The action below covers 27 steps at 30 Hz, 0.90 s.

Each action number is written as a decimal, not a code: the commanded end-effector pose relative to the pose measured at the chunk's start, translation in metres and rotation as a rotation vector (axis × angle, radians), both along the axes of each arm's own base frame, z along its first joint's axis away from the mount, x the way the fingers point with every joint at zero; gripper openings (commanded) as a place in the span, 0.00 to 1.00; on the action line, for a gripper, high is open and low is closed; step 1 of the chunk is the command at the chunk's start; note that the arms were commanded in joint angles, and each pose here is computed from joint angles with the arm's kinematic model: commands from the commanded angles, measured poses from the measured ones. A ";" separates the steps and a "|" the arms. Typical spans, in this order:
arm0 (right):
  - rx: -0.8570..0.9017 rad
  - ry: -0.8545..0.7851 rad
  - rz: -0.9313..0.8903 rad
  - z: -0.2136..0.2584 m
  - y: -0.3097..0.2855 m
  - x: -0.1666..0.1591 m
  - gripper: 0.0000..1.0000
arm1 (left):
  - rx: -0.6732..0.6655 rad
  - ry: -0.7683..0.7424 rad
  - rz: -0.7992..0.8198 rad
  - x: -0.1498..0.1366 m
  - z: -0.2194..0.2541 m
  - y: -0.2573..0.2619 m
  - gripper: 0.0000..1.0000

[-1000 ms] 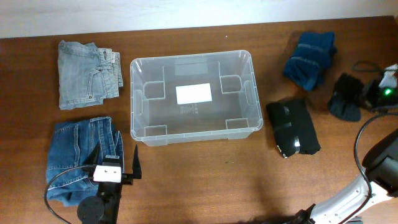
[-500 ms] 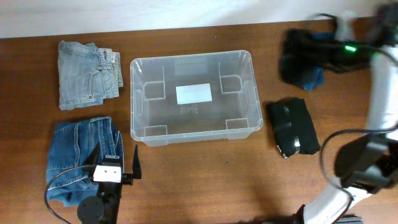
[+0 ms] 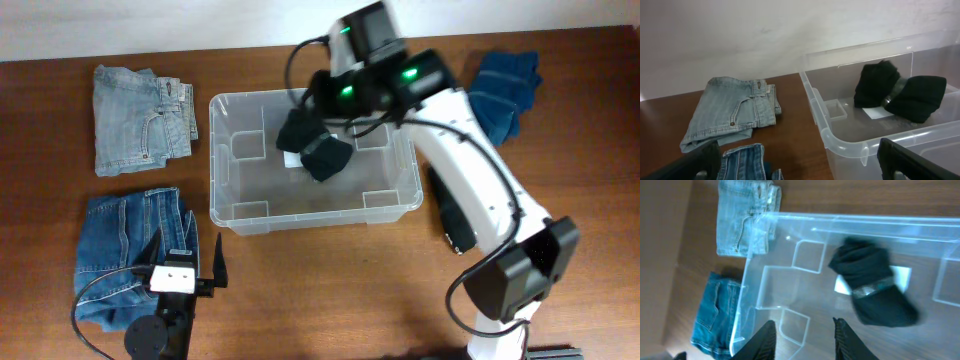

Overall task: Pack container
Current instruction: 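Lift the black cloth with the right gripper over the clear box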

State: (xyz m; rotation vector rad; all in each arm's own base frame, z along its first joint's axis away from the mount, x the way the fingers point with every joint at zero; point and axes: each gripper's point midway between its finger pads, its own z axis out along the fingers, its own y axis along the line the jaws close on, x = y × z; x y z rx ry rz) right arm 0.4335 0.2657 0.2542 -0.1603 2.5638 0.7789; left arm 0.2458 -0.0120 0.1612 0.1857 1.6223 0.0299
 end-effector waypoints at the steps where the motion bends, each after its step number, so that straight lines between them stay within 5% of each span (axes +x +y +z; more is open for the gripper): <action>1: -0.124 -0.004 -0.118 -0.021 -0.008 0.011 0.34 | 0.020 -0.004 0.004 0.000 0.000 0.001 0.99; 13: -0.545 -0.146 0.313 -0.067 -0.065 0.020 0.94 | 0.020 -0.004 0.004 0.000 0.000 0.001 0.99; 27: -0.404 0.046 0.536 -0.181 -0.043 0.018 0.99 | 0.020 -0.004 0.005 0.000 0.000 0.001 0.99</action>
